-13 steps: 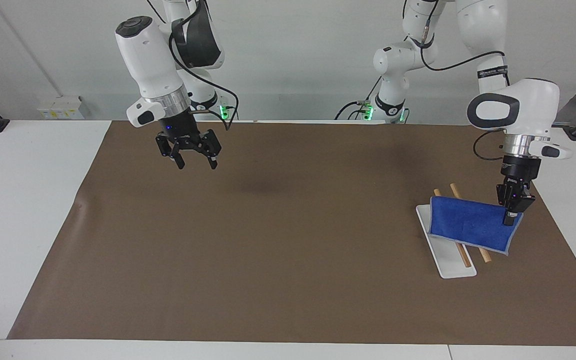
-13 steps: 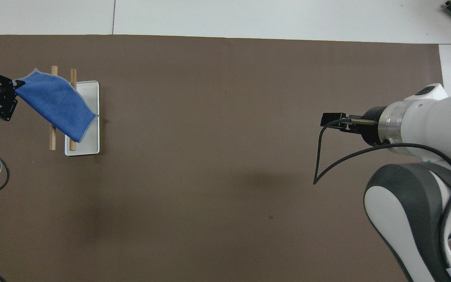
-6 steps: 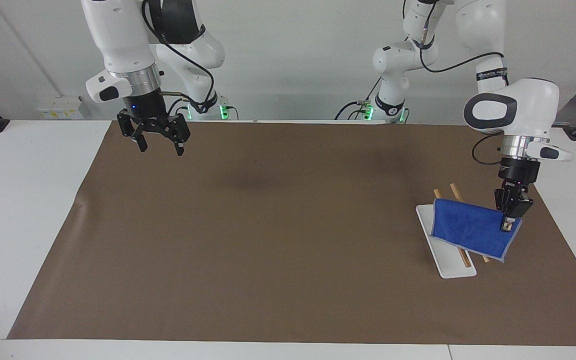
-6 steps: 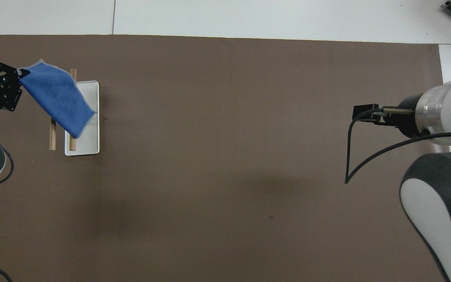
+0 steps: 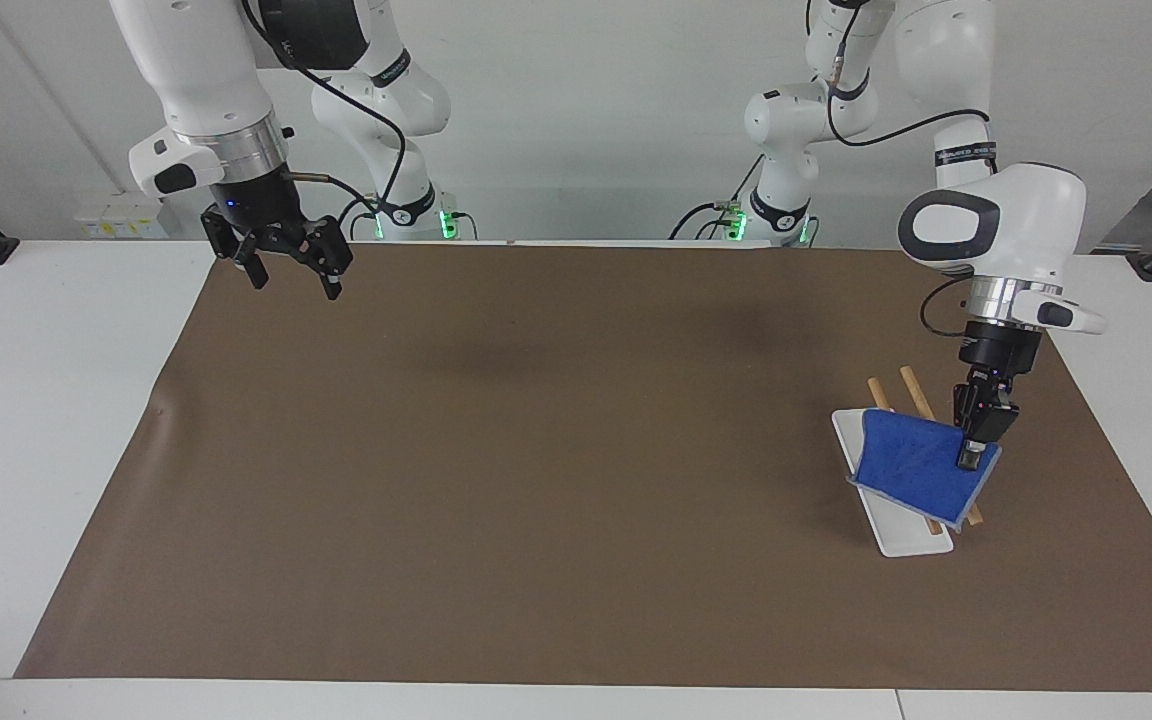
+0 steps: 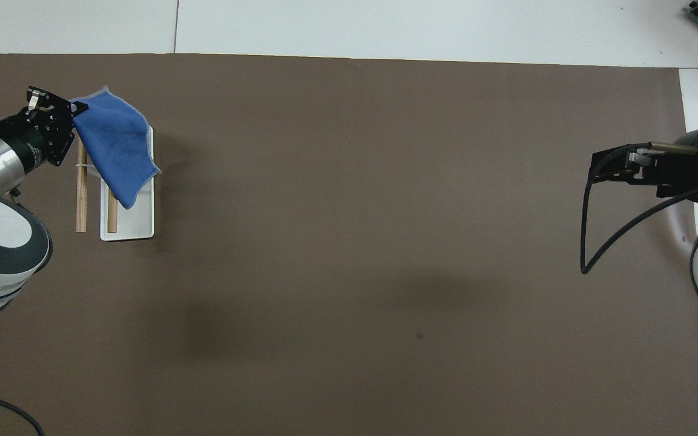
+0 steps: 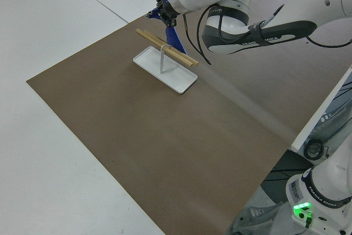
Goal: Right arm passes towel to left arm to hang
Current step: 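Drape the towel over the rack sticks with the left gripper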
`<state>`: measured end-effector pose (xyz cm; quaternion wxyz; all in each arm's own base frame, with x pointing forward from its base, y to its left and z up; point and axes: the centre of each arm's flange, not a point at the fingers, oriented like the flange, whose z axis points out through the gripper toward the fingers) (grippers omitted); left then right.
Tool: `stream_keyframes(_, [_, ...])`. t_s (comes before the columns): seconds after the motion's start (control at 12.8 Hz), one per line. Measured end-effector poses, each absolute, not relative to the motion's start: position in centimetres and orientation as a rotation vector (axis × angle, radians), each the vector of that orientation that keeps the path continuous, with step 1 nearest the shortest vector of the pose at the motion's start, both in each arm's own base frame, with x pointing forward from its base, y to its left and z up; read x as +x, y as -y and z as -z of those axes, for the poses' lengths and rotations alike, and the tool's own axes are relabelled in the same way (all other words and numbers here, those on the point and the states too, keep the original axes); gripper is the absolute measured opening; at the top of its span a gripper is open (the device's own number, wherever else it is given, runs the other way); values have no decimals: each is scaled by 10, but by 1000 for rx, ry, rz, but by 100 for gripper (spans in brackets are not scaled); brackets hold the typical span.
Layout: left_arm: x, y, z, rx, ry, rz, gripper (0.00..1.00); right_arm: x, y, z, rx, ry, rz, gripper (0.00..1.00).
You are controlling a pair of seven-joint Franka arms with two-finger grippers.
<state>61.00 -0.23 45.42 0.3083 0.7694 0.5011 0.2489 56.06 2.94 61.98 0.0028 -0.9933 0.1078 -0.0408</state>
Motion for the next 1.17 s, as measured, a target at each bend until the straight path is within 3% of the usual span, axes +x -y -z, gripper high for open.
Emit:
stream_keyframes(0.86, [603, 39, -435, 2085, -1285, -596, 2, 556, -26, -607, -3139, -240, 15, 100])
stream_keyframes(1.17, [604, 12, -435, 2052, -1344, -625, 2, 555, -29, -605, -3140, -229, 10, 100])
